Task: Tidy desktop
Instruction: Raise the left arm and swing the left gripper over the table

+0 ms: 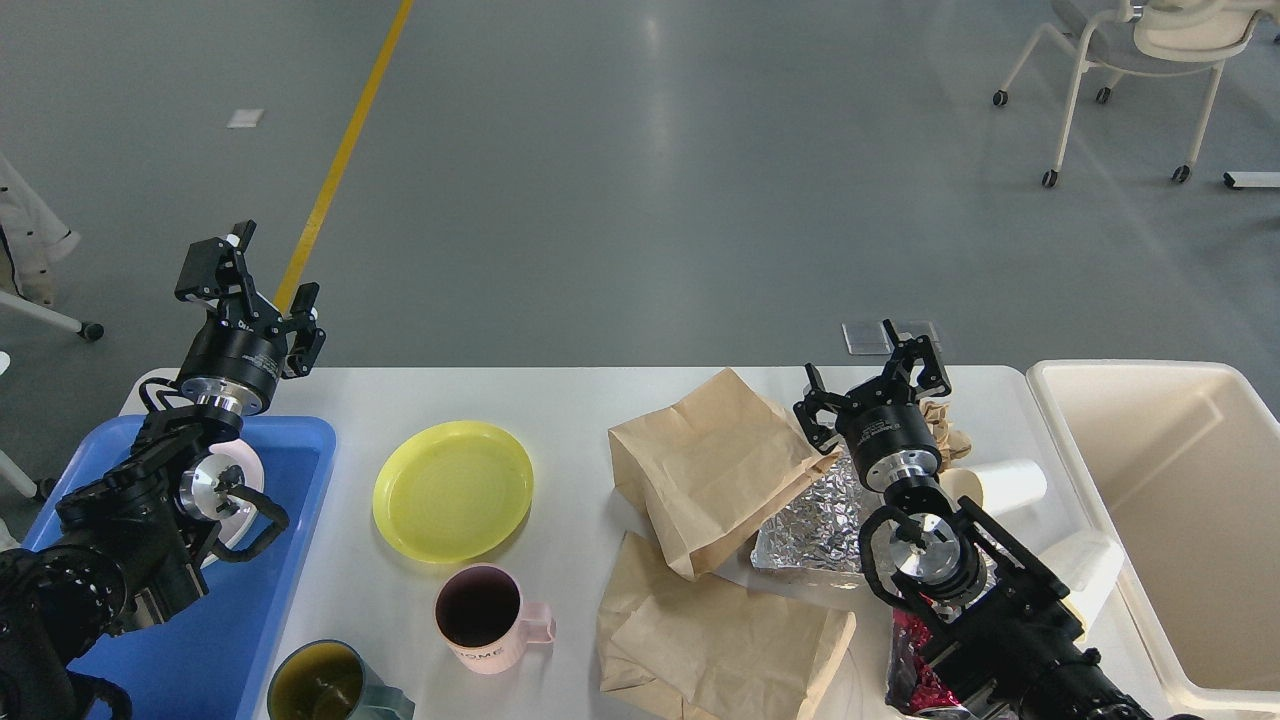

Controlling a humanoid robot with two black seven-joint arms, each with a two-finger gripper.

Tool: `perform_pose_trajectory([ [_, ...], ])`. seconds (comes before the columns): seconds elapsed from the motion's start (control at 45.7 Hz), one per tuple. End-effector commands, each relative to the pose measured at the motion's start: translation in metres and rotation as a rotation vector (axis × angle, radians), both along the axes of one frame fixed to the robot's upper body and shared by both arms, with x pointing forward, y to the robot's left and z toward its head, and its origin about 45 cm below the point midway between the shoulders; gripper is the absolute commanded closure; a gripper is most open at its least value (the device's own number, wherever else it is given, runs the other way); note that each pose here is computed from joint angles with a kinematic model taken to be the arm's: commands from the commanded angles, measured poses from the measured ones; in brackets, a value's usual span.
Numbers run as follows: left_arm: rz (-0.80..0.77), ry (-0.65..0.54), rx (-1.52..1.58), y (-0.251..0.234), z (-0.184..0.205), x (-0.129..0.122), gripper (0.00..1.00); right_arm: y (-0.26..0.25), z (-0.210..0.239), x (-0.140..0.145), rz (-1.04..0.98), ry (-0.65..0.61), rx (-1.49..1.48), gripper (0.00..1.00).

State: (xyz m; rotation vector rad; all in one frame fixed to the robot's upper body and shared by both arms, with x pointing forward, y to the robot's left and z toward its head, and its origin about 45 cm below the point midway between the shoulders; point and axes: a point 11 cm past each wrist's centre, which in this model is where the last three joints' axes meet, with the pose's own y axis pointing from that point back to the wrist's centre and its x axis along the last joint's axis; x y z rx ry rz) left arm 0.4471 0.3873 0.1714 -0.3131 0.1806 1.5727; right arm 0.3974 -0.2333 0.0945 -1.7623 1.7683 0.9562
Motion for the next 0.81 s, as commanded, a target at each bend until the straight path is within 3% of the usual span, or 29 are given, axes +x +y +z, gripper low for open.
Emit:
perform_pose_trajectory([
  [0.0, 0.002, -0.005, -0.002, 0.000, 0.000, 0.000, 0.00, 0.000, 0.000, 0.000, 0.000, 0.000, 0.000, 0.00],
  [0.438, 0.000, -0.009, -0.015, -0.002, 0.006, 0.005, 0.00, 0.000, 0.000, 0.000, 0.000, 0.000, 0.000, 0.00],
  [0.788, -0.027, -0.079, 0.022, -0.009, 0.045, 0.028, 0.00, 0.000, 0.000, 0.000, 0.000, 0.000, 0.000, 0.00],
])
